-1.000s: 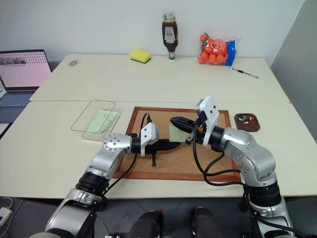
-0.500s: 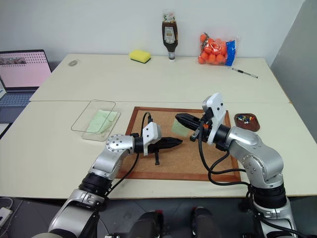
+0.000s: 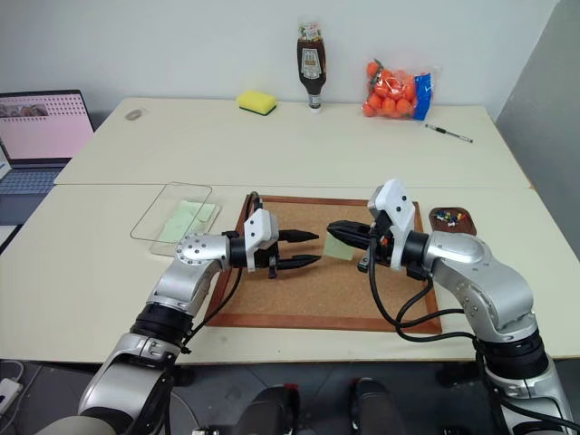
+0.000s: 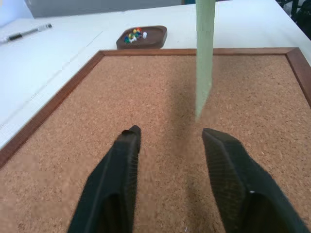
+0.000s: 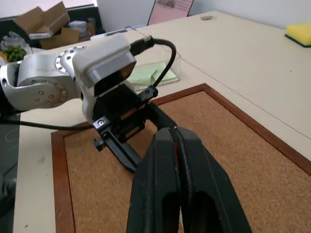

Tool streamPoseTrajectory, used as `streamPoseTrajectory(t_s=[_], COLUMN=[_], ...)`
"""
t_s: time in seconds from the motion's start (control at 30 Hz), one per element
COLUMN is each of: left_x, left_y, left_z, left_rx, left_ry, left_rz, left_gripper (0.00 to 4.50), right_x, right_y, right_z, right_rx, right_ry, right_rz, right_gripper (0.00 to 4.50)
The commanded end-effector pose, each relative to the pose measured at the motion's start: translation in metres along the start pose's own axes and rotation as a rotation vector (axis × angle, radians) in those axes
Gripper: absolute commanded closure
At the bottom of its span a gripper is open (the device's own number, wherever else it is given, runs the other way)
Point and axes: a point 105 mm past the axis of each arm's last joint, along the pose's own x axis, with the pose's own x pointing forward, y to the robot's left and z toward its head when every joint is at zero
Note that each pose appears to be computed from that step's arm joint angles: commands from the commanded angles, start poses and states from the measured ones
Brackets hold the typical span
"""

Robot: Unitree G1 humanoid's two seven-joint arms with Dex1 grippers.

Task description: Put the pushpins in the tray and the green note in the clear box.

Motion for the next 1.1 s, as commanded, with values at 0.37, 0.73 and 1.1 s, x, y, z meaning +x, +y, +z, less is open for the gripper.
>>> streamPoseTrajectory(t_s=[0.37, 0.73, 1.1], left_x=[0.017, 0.024, 0.022], left_y=[-0.002, -0.007, -0.016], left_z=[0.02, 0.027, 0.021], left_rx=[-0.005, -0.077, -0.074], left_ry=[-0.043, -0.065, -0.044], left_rz=[-0.001, -0.06, -0.094], left_gripper=[1.7, 3.5, 4.47], right_x=[0.011, 0.015, 0.014], right_y=[0.011, 0.013, 0.012], right_z=[0.01, 0.011, 0.012], right_rx=[-0.122, -0.135, -0.13], right_ry=[-0.008, -0.014, -0.022], right_rz=[0.076, 0.085, 0.078], right_gripper=[4.5, 4.5, 4.5])
